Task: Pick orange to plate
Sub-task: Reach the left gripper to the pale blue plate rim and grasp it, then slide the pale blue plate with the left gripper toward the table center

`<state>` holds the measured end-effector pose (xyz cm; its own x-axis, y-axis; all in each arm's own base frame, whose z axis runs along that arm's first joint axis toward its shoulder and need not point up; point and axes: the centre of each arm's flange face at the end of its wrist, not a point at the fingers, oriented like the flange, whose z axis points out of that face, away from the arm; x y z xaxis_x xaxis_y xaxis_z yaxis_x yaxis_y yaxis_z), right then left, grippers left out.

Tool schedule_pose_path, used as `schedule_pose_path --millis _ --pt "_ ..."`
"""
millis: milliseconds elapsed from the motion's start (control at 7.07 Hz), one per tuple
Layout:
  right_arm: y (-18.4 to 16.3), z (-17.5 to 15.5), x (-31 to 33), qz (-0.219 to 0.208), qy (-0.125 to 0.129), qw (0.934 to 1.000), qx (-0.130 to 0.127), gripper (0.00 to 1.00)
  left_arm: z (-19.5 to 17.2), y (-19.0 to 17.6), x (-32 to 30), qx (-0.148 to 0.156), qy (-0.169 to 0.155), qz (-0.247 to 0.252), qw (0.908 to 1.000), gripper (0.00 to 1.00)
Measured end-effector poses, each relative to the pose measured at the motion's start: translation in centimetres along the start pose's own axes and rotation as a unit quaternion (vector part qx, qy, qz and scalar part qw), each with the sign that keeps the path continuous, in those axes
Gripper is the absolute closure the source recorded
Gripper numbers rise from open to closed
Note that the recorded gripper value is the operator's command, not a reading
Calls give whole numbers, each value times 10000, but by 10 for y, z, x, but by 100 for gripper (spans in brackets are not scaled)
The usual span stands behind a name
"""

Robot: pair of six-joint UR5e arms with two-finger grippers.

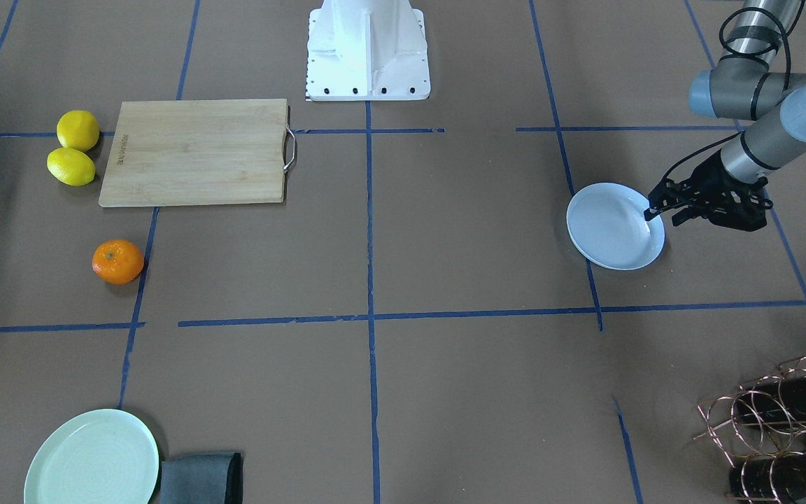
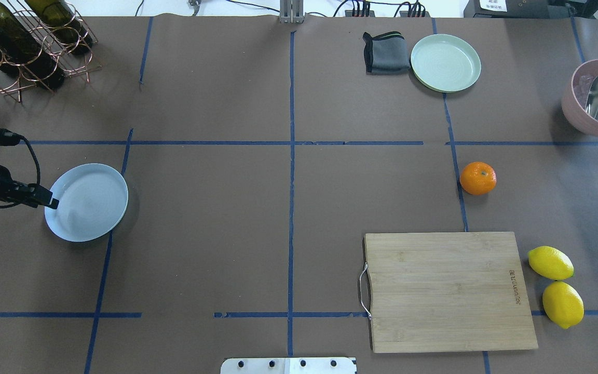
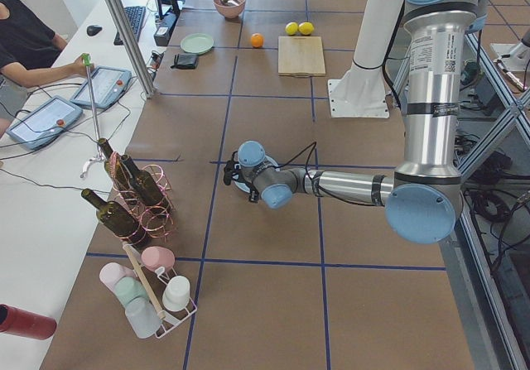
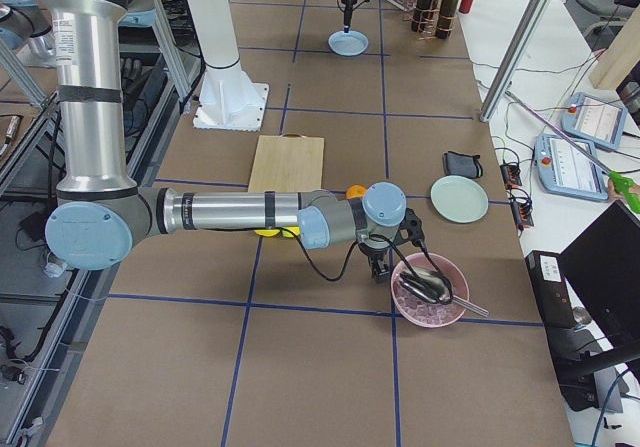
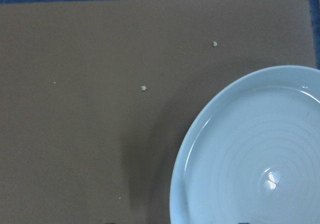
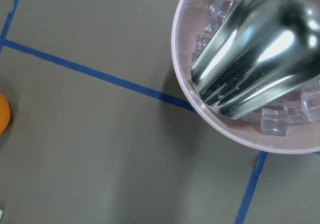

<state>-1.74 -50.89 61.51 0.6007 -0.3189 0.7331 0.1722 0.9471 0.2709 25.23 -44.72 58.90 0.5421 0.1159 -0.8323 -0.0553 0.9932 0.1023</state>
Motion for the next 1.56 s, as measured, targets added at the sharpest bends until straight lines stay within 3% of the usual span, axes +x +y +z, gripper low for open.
schedule_pose_path --millis 283,425,566,1132,1557 --pt "1 0 0 1 1 10000 -1 0 3 0 -2 -27 -23 -23 10000 51" --pt "1 0 0 0 1 10000 -2 0 5 0 -4 -41 -34 -30 10000 67" --pt "1 0 0 -3 2 10000 -2 0 7 -1 -4 -47 -37 -29 10000 99" --pt "-1 -3 -3 -30 1 10000 26 0 0 -10 16 36 104 13 9999 100" --pt "-5 -12 -14 -34 4 9999 122 0 -42 -58 134 434 868 -683 9929 100"
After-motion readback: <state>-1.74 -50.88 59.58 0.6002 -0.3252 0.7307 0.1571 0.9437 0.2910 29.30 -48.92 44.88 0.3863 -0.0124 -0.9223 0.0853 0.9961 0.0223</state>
